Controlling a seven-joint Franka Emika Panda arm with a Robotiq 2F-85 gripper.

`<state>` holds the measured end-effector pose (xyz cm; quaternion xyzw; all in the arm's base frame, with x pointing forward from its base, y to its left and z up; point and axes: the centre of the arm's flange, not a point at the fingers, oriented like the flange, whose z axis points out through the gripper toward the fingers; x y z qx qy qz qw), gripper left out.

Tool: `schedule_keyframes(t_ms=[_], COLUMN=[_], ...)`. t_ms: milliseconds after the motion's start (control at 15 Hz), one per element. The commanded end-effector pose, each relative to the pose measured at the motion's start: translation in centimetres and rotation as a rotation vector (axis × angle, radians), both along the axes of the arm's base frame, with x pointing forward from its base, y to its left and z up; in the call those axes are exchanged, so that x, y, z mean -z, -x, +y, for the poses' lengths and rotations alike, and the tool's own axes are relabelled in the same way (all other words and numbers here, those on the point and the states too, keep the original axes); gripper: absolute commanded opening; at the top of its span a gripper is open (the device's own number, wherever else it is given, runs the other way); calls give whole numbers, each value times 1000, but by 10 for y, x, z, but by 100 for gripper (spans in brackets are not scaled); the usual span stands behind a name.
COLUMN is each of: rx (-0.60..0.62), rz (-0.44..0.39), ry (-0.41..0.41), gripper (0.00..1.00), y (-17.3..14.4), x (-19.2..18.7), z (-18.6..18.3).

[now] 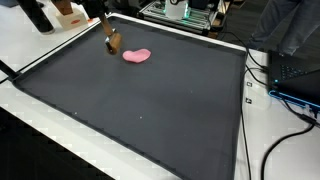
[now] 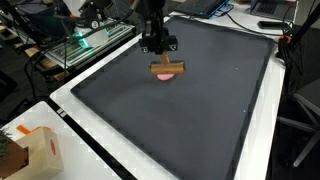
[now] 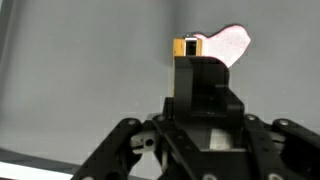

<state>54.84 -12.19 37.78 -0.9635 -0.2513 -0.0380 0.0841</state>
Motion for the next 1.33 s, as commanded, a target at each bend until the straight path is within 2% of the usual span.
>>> schedule_keyframes(t_ms=[0,467,533,733,1067,1133,1267], rx=[2,66,47,49,55,55,59], rz=[-3,-12,9,5,4,4,3], ry=[52,154,118,132,133,133,173], gripper=[24,24,49,49,49,24,24], y=[24,43,24,30,31,31,40], x=[-20,-28,-24,-25,-24,-24,-23], z=[36,118,98,118,115,115,131])
